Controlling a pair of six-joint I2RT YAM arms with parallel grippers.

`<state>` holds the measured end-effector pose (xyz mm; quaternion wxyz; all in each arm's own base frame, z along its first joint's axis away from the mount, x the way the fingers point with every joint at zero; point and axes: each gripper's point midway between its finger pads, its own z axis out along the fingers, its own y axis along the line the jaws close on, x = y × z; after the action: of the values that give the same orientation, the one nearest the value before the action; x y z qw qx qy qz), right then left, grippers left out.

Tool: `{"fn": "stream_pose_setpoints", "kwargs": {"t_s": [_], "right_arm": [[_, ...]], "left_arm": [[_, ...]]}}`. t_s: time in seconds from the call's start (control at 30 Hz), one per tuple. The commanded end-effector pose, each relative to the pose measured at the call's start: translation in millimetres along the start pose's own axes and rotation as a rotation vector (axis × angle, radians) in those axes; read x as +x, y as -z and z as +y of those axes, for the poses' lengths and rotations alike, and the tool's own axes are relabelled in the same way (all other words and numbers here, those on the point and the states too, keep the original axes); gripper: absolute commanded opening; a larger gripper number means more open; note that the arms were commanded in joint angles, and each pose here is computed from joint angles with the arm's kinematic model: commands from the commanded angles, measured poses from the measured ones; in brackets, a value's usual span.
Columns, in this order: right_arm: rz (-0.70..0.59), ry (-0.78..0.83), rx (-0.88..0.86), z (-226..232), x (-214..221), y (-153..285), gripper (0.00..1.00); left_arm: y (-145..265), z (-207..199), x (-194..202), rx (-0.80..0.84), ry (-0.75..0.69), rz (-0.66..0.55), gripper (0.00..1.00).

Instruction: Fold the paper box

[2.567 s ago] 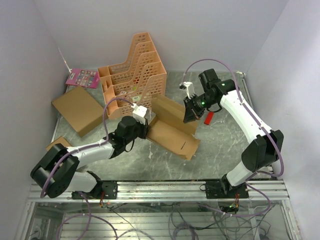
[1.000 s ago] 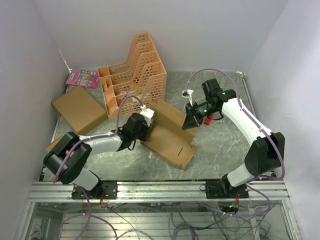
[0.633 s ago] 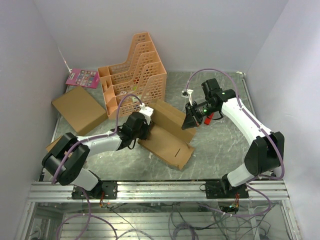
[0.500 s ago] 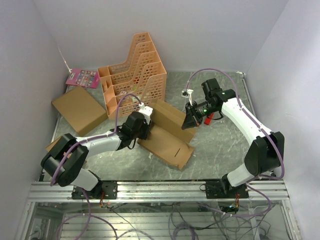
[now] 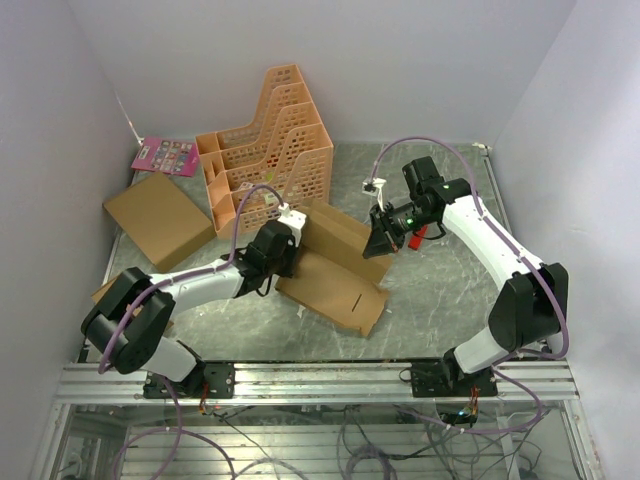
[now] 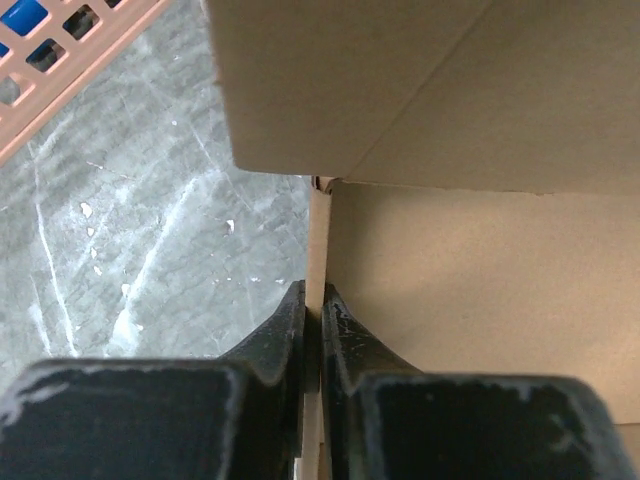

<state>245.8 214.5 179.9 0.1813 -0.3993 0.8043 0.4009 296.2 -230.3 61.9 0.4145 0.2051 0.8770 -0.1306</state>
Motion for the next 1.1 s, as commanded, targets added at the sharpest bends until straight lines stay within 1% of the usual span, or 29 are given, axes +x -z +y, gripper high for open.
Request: {"fn": "stream_pose_setpoints", "kwargs": {"t_s": [0.0, 0.17, 0.2, 0.27, 0.33, 0.43, 0.8, 1.0, 1.07], "right_arm": [[-0.02, 0.03, -0.021, 3.8, -6.8, -0.9, 0.0], [-0.018, 0.032, -0.015, 2.7, -7.3, -1.1, 0.0], [-0.017, 0.033, -0.013, 2.3, -7.4, -1.2, 0.0], [-0.016, 0.033, -0.01, 2.0, -7.6, -0.8, 0.0], [-0.016, 0.033, -0.004, 1.0, -7.2, -0.3, 0.0], [-0.014, 0.037, -0.001, 0.7, -6.4, -0.4, 0.0], [-0.01, 0.047, 0.014, -0.6, -5.5, 1.0, 0.0], [-0.007, 0.046, 0.028, -3.7, -6.3, 0.9, 0.0], [-0.005, 0.046, 0.035, -5.0, -6.4, 1.3, 0.0]], "left_arm": [[0.3, 5.6, -10.0, -0.037, -0.015, -0.01, 0.08], [0.7, 7.1, -8.0, -0.043, -0.029, -0.007, 0.07], [1.1, 6.2, -8.5, -0.038, -0.025, -0.007, 0.1], [2.7, 3.9, -9.4, -0.027, -0.015, -0.011, 0.25], [5.7, 3.3, -10.5, -0.024, -0.002, -0.017, 0.35], [10.2, 4.4, -7.5, -0.029, 0.004, -0.002, 0.43], [27.3, 7.2, 4.8, -0.046, 0.049, 0.063, 0.57], [39.7, 6.6, 11.1, -0.047, 0.097, 0.092, 0.64], [44.8, 6.4, 9.4, -0.049, 0.113, 0.09, 0.64]]}}
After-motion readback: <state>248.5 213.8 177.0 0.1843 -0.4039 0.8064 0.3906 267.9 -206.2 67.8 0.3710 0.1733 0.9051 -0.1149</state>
